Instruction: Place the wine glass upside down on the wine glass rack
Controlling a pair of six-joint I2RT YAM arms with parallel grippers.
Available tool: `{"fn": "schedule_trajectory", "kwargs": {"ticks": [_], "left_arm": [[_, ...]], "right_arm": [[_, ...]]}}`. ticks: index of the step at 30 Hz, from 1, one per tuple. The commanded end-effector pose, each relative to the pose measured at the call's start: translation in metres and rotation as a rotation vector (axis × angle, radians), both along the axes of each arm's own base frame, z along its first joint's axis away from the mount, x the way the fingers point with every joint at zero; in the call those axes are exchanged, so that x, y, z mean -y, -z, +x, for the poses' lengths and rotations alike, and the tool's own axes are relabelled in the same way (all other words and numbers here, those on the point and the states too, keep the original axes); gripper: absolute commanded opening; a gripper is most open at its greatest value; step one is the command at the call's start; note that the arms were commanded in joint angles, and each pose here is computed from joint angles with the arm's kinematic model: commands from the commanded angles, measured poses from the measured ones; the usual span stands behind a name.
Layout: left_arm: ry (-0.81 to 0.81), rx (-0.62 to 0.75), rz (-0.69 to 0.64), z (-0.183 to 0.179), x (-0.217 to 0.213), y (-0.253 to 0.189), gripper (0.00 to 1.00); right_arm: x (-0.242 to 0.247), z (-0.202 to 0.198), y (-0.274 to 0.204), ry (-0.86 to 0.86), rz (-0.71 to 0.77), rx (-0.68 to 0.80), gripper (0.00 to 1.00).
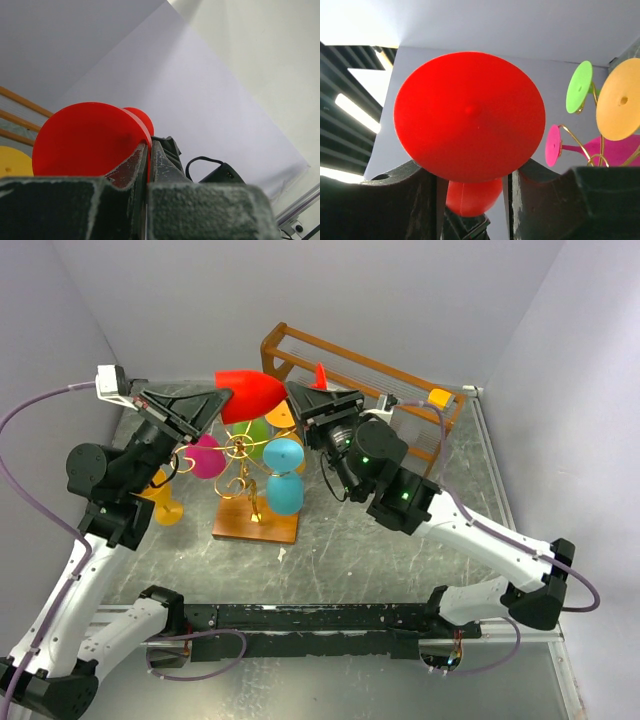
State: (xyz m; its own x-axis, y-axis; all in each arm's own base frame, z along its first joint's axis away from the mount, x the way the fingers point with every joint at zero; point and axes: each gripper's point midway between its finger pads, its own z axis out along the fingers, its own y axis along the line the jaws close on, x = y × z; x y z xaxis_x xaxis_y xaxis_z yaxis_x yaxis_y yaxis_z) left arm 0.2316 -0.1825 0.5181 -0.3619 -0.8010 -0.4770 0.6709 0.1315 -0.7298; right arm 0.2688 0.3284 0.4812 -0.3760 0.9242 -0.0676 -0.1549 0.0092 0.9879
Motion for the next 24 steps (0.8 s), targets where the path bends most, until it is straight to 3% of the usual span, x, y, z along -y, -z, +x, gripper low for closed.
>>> {"fn": "schedule_trajectory", "kwargs": {"ticks": [1, 14, 24], "left_arm": [[0.028, 0.032, -0.035, -0.015, 0.001, -0.008, 0.07], [0.089, -0.035, -0.03, -0.033, 0.003, 0.003, 0.07], [0.136, -0.132, 0.072, -0.048, 0.008, 0.007, 0.08]], "right_arm": [[0.006, 0.011, 0.003, 0.084, 0.039, -0.046, 0.4], [0.02, 0.005, -0.003, 0.105, 0.07, 0.015, 0.0], [0.038, -0.005, -0.015, 0.124, 0.031, 0.117, 0.0]]}}
